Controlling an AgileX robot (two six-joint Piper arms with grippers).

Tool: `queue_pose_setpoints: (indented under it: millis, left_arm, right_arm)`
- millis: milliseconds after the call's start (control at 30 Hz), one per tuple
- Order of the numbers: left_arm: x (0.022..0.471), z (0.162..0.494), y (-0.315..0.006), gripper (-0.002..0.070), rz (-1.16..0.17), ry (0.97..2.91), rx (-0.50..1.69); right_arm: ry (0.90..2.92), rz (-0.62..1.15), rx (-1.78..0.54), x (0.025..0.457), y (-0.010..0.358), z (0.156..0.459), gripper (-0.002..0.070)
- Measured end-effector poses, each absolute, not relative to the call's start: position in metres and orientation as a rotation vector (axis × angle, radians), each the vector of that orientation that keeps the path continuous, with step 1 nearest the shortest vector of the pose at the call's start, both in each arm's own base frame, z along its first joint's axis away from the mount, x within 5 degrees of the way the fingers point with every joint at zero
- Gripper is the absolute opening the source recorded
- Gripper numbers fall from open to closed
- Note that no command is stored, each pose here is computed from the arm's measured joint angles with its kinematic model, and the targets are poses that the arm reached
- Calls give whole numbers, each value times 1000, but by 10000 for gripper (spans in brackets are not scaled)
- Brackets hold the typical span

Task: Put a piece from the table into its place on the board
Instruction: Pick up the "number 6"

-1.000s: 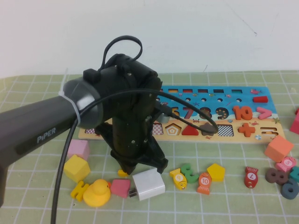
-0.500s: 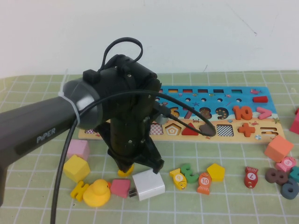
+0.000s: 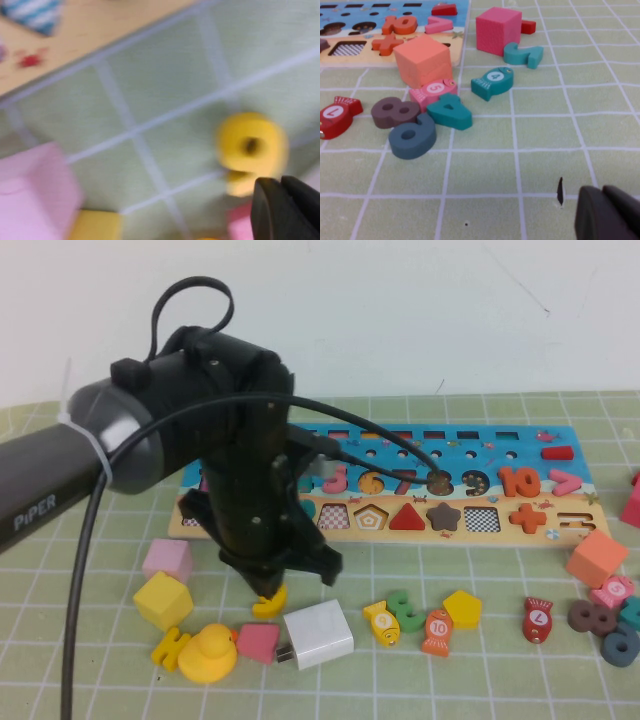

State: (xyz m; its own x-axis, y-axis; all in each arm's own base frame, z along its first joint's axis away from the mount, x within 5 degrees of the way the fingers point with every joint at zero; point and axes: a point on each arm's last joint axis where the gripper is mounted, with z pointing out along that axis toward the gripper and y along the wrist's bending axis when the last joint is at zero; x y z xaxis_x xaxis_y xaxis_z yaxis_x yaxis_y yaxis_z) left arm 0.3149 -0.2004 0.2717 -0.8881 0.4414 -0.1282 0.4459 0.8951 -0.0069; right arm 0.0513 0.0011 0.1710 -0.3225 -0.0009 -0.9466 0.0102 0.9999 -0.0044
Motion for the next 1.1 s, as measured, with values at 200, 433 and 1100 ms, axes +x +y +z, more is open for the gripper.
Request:
queue_pose_setpoints:
  millis: [200, 433, 1100]
  left_arm:
    - [312, 270, -206, -2, -85, 2943, 716]
    - [316, 257, -209, -2, -73, 2967, 760]
    - [338, 250, -177, -2, 101, 2955, 751]
  right_arm:
    - [1899, -11, 7, 51, 1, 171, -3]
    - [1899, -11, 7, 51, 1, 171, -3]
    - [1899, -11, 7, 51, 1, 171, -3]
